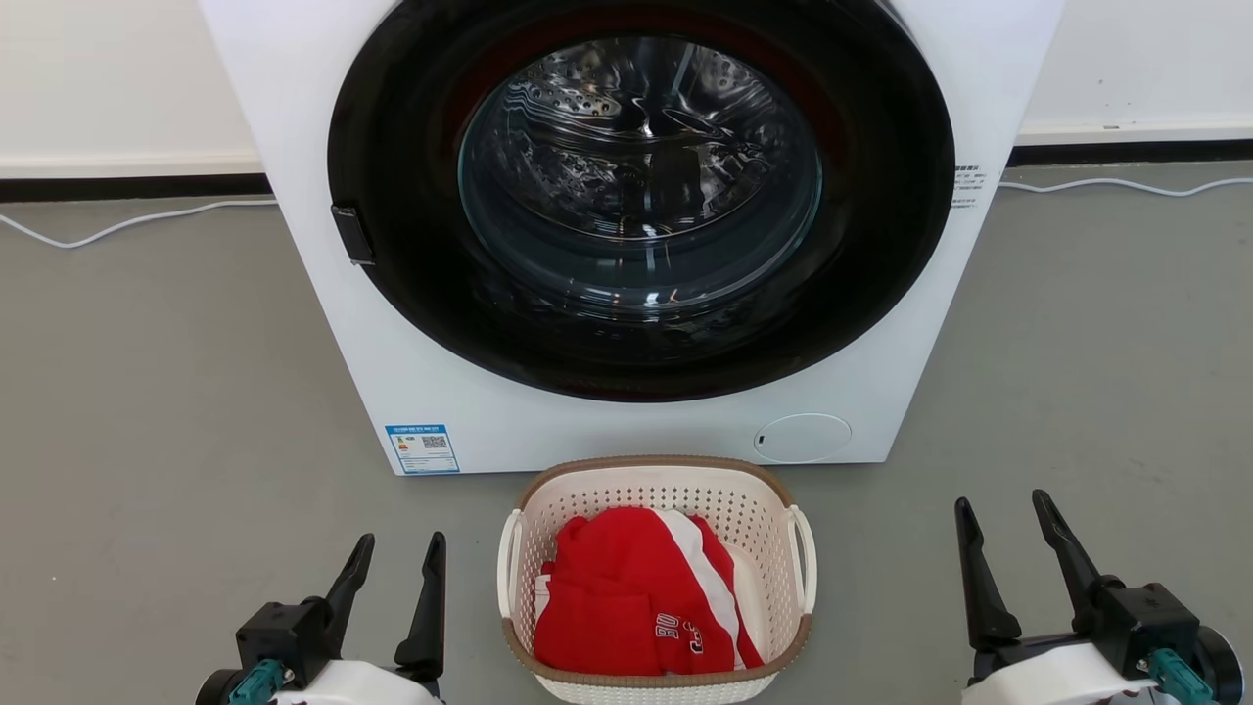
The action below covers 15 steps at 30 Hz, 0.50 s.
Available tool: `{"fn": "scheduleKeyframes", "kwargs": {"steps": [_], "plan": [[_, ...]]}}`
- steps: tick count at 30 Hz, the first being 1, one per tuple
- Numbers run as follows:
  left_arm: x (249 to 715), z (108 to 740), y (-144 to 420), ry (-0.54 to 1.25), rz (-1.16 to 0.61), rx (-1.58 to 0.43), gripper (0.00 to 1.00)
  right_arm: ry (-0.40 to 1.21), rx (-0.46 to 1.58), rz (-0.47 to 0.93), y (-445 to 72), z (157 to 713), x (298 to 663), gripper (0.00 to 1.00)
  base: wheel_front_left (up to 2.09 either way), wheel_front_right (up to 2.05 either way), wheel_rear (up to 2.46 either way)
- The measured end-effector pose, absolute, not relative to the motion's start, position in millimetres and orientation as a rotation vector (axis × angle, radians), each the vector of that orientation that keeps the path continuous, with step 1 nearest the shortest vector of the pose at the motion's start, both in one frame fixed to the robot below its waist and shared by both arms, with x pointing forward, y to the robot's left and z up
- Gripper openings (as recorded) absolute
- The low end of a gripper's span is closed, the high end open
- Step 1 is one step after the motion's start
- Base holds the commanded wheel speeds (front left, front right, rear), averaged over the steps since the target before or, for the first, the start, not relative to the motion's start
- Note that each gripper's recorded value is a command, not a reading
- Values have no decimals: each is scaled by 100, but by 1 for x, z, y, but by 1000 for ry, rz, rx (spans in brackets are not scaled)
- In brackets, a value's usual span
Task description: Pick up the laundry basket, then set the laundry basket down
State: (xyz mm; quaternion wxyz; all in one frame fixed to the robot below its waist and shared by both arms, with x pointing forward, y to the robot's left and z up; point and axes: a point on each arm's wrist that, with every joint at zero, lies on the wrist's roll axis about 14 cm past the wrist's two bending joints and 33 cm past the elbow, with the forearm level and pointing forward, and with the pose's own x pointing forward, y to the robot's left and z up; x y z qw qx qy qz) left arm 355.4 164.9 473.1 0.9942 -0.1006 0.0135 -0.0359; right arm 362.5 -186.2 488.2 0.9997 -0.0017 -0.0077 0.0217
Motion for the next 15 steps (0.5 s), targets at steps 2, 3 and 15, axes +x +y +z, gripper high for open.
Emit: {"fn": "scheduleKeyframes", "kwargs": {"steps": [2,3,15], "plan": [[355,473,165,27,-72,-202,100,-16,-3,43,-186,488,363,100,0,0,0],[355,473,165,27,-72,-202,100,-16,-2,43,-186,488,363,100,0,0,0],[359,464,165,55,-67,-202,100,18,15,27,-191,477,366,100,0,0,0]]}}
